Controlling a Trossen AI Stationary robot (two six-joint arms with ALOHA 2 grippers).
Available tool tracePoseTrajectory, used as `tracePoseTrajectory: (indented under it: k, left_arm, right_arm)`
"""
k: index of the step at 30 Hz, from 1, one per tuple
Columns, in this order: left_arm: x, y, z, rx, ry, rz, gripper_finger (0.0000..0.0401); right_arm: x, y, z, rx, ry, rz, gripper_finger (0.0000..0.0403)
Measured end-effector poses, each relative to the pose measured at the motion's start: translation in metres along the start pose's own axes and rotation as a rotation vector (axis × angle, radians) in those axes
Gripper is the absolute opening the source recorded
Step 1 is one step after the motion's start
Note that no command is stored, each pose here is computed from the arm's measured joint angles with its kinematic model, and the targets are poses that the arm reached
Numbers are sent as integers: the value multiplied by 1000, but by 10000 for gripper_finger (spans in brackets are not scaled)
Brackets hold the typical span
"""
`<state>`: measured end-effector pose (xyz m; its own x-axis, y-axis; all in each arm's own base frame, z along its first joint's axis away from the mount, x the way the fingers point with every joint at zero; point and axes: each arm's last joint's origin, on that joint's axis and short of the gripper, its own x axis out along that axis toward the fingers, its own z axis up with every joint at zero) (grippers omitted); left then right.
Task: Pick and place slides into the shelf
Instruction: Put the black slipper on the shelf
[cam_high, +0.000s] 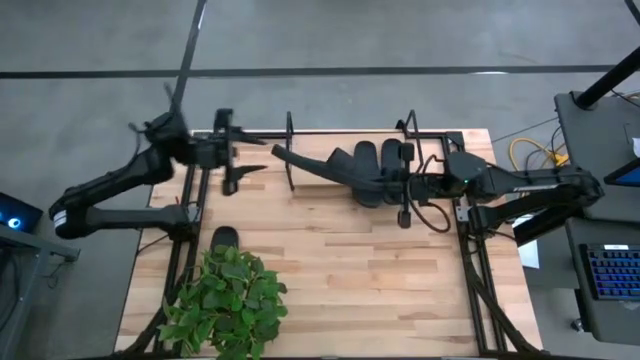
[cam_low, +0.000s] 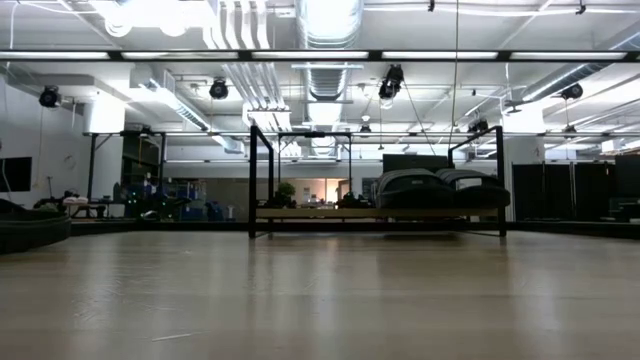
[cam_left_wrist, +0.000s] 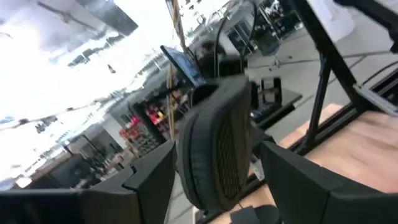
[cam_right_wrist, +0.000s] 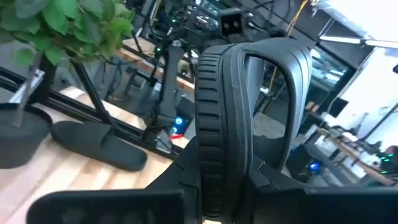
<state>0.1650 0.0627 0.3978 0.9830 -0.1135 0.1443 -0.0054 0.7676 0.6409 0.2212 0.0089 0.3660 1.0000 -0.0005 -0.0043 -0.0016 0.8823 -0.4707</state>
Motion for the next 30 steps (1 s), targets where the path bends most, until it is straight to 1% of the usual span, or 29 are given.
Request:
tracePoseTrajectory:
  k: [3, 7, 10, 15, 18, 20, 23, 26, 30]
  left_arm:
    - [13, 3, -11, 7, 4, 8, 219]
    - [22, 6, -17, 17, -8, 21, 219]
    - [27, 6, -23, 2, 14, 11, 219]
    - [29, 11, -18, -21, 4, 28, 219]
    - [31, 10, -19, -28, 4, 18, 219]
    - [32, 9, -20, -55, 2, 6, 215]
    - [34, 8, -23, -113, -2, -20, 201]
    - [36, 6, -25, -126, -19, -69, 180]
    - [40, 6, -26, -125, -34, -91, 130]
  right_arm:
    - [0, 0, 0, 0, 17, 10, 33]
    - [1, 1, -1, -1, 21, 14, 33]
    - [1, 1, -2, -1, 32, 19, 33]
    - [1, 1, -1, 5, 28, 17, 33]
    - [1, 1, -1, -1, 29, 17, 33]
    - [1, 1, -1, -2, 28, 16, 33]
    - [1, 1, -1, -6, 25, 12, 33]
    - [1, 0, -1, -6, 23, 10, 33]
    - [1, 1, -1, -2, 23, 10, 33]
